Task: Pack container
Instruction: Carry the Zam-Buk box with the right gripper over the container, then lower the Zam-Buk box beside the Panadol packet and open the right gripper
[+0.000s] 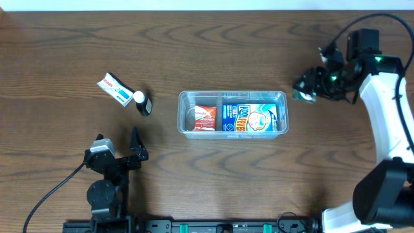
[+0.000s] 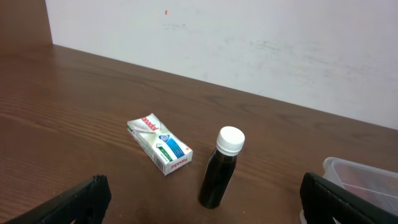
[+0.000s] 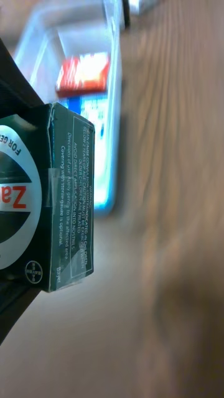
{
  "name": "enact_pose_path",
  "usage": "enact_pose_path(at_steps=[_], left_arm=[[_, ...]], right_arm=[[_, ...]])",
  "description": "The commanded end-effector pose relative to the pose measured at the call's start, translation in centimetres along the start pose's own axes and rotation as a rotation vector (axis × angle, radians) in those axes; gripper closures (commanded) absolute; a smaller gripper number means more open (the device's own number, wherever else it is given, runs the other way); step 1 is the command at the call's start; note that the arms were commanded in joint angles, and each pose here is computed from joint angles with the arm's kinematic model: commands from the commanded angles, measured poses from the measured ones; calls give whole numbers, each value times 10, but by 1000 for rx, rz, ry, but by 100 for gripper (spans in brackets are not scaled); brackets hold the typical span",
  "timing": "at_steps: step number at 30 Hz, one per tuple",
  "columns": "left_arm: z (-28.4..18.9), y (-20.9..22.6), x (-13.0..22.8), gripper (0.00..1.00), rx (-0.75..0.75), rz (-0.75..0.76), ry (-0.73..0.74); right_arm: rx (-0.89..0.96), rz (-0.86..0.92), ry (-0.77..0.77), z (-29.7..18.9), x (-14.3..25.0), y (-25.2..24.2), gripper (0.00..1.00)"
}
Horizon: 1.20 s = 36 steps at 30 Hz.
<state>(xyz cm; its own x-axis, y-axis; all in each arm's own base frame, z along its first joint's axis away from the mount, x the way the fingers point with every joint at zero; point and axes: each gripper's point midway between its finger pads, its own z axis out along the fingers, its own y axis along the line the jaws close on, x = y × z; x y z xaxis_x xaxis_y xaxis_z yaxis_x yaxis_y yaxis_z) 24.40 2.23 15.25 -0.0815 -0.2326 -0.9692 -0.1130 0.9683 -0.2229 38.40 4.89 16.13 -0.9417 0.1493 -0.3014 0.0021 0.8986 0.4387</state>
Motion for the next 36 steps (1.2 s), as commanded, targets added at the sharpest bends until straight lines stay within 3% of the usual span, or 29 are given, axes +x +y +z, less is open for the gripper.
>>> enact_pose_path(at_steps=[1,7,16,25,36], left_arm=[[1,5,15,2,-19,9,45],[1,5,15,2,-19,9,45],[1,5,15,2,-19,9,45],[1,5,15,2,-19,9,45],[1,5,15,2,-19,9,45]], right_arm=[[-182,-94,-32,-3,-5,66,43],[-230,-222,-79,28,-1,151,43],[-33,-227,-113,87,50,220,46],[155,-161,-56,132,96,212,45],[253,-73,-12,170,108,186,45]])
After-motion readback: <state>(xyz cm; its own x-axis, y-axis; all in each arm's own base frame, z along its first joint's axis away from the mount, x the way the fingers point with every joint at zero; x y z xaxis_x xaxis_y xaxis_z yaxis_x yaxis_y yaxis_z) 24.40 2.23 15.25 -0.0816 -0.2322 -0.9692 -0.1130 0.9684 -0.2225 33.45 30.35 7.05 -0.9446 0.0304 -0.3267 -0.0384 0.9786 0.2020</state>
